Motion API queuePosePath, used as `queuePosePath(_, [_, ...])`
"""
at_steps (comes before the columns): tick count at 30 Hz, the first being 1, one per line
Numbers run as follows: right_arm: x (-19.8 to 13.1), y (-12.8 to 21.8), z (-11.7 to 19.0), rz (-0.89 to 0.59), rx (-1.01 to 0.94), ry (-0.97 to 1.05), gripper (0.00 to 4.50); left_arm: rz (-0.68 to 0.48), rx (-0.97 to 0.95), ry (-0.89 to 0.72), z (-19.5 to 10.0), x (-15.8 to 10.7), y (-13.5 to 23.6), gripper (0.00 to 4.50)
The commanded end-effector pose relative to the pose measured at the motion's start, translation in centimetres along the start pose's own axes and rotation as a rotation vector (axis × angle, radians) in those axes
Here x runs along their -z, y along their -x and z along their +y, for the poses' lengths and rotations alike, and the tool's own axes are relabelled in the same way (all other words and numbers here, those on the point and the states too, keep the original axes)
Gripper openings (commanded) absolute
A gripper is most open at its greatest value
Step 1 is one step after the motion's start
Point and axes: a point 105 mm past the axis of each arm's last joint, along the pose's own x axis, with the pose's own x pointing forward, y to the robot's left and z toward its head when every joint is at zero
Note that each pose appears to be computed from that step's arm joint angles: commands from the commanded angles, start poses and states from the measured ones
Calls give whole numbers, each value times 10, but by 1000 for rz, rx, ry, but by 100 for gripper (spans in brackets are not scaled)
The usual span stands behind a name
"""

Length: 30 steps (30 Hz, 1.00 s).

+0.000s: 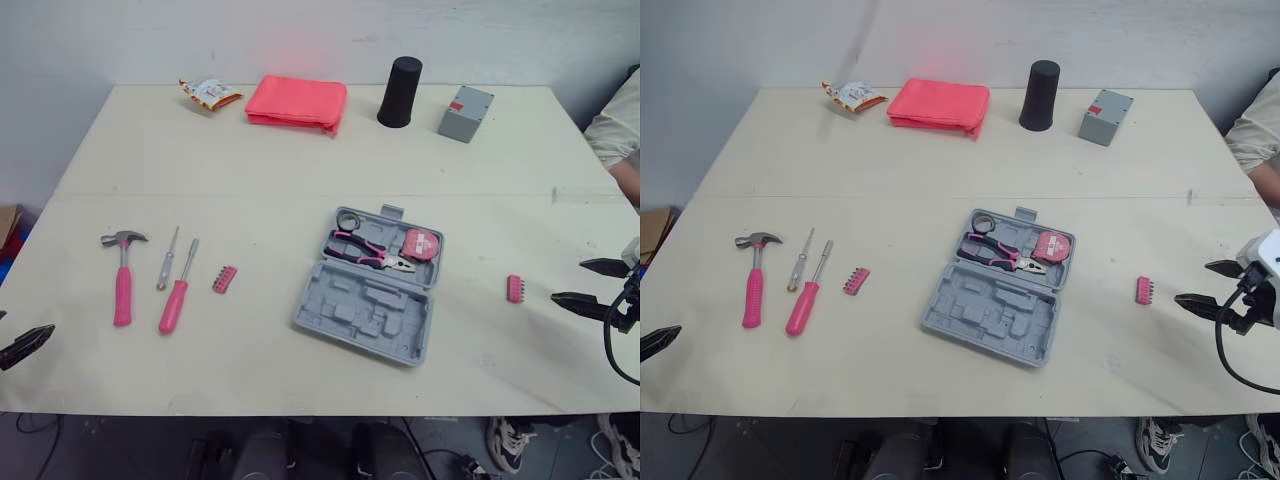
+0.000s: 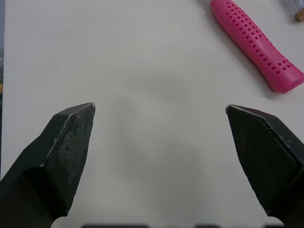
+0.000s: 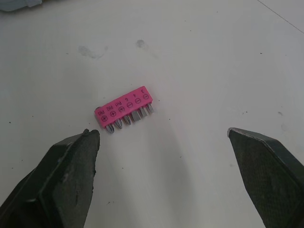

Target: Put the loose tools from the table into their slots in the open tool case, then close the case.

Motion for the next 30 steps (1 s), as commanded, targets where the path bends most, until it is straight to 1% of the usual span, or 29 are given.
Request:
queuePosePath(1, [-8,8,-3,-12,7,27,450,-17,27,7,-4,-6,4,447])
queuePosePath(3, [-8,7,-1,-28,2,19,450,-17,34,-13,-6,-9,5,447])
queuePosePath(8, [-13,6,0,-45,0,39,450,-53,94,-73,-21,-22,-2,447])
queuePosePath(10, [-20,1,7,-81,-19,40,450,-83,140,-107,-35,-34,-9,447])
queuePosePath(15, [-32,-11,24,-107,-48,95,450,-138,268,-189,-74,-64,-29,447])
queuePosePath(17, [-45,-25,31,-133,-38,149,450,-170,375,-245,-103,-84,-48,447])
queuePosePath(19, [-56,-36,46,-153,-90,158,450,-183,456,-320,-130,-101,-70,447])
queuePosePath(21, [-61,-47,59,-152,-131,151,450,-190,499,-363,-150,-112,-90,447])
queuePosePath(22, [-61,-51,63,-149,-138,150,450,-191,515,-368,-158,-116,-98,395])
queuePosePath(23, [-62,-55,67,-146,-150,153,426,-195,543,-374,-167,-120,-105,374])
queuePosePath(24, [-62,-60,72,-146,-166,154,398,-192,588,-389,-179,-122,-111,331])
queuePosePath(26, [-60,-66,82,-129,-197,154,318,-188,677,-435,-205,-124,-119,246])
queuePosePath(29, [-48,-74,92,-78,-220,173,169,-191,753,-448,-235,-126,-136,102])
queuePosePath(30, [-45,-76,94,-66,-221,176,136,-186,768,-451,-244,-125,-144,82])
